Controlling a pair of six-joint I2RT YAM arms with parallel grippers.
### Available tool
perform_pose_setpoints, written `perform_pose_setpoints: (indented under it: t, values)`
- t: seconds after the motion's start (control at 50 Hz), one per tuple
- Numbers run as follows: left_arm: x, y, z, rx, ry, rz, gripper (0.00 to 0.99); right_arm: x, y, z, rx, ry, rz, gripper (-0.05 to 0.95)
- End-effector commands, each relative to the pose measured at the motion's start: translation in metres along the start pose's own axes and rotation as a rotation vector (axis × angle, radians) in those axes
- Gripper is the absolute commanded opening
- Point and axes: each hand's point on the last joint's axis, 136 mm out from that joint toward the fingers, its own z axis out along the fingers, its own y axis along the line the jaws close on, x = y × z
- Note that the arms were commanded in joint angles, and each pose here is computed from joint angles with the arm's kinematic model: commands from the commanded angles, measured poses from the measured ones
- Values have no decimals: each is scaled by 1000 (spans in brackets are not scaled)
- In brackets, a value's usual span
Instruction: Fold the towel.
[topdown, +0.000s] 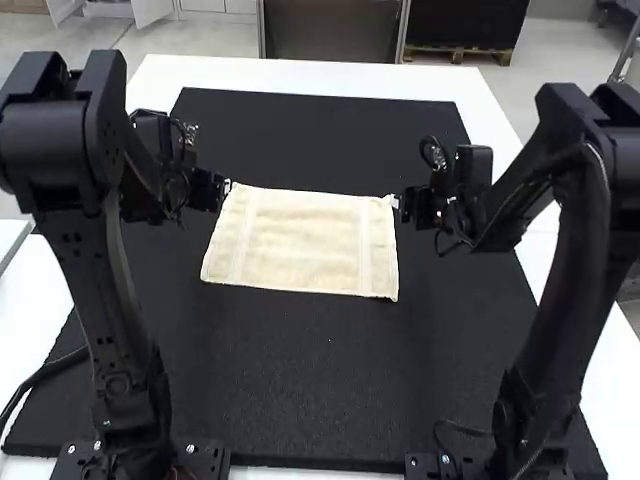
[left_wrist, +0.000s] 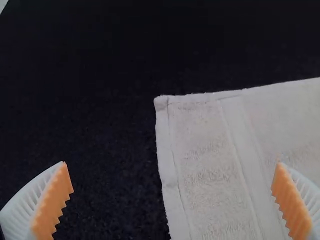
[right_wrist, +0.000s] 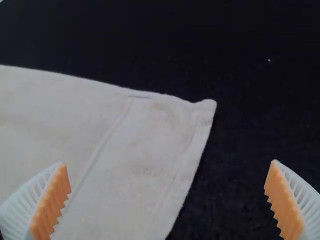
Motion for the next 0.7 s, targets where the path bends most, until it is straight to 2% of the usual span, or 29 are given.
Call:
perform_pose_setpoints:
  t: [0.0,0.1,0.24,0.44,0.56,0.68]
  values:
    - [-10,3,7,24,-17,-8,943,-10,1,10,-8,-31,9,900]
    - [-11,6,14,25,-10,-25,943,-8,-3,19,-2,-30,12,902]
    - [-6,4,24,61,26,-43,943,-7,-8,30,-1,-28,17,900]
    - [-5,3,35,95,40,-52,941,-8,-14,43,3,-28,24,900]
    - [-5,-2,42,142,45,-60,941,-14,-16,51,-2,-40,37,900]
    - [1,-2,51,152,58,-67,941,-17,-18,58,-3,-46,39,900]
